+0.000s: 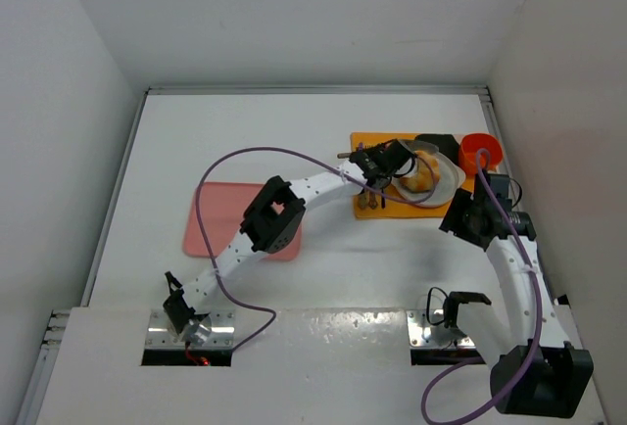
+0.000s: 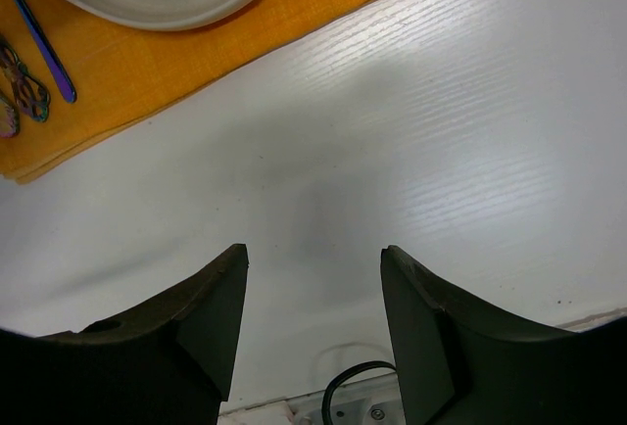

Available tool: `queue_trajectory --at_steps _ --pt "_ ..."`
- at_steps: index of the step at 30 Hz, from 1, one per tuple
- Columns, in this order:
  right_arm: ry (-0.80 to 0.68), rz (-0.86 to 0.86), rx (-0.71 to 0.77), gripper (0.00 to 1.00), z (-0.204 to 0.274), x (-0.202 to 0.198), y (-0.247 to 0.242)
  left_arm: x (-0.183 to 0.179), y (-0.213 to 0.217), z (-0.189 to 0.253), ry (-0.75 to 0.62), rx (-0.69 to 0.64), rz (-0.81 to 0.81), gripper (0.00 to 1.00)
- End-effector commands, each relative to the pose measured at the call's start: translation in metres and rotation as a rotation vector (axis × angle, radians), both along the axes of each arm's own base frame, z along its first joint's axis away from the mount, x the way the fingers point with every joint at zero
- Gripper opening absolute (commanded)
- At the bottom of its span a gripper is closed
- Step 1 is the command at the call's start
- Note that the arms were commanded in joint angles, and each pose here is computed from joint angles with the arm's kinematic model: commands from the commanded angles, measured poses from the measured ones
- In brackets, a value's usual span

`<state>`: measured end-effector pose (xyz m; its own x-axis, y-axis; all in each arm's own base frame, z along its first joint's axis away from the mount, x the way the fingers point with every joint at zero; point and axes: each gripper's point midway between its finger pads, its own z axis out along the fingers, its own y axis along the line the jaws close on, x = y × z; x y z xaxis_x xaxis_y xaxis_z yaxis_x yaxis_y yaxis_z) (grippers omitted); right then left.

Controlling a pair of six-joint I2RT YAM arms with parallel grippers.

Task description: Place the bread

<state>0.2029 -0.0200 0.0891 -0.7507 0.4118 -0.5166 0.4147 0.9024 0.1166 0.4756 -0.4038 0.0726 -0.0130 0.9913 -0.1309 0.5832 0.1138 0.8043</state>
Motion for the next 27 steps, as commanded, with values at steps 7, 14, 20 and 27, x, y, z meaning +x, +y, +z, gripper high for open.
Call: queue_trajectory --at_steps 7,14,20,27 --pt "-0.018 -0.013 0.025 0.57 0.0 0.001 0.003 0.044 0.015 0.084 -0.322 -0.038 0.122 0.0" --pt "-0.026 -0.012 0.043 0.57 -0.003 0.005 0.005 0.061 0.061 0.123 -0.338 -0.115 0.227 0.0" --pt "-0.044 -0.01 0.025 0.57 -0.004 0.008 0.002 0.059 0.192 0.126 -0.054 -0.237 0.406 0.0" --pt "-0.024 -0.013 -0.021 0.58 -0.018 -0.009 -0.006 -0.035 0.417 0.106 0.217 -0.332 0.791 0.0"
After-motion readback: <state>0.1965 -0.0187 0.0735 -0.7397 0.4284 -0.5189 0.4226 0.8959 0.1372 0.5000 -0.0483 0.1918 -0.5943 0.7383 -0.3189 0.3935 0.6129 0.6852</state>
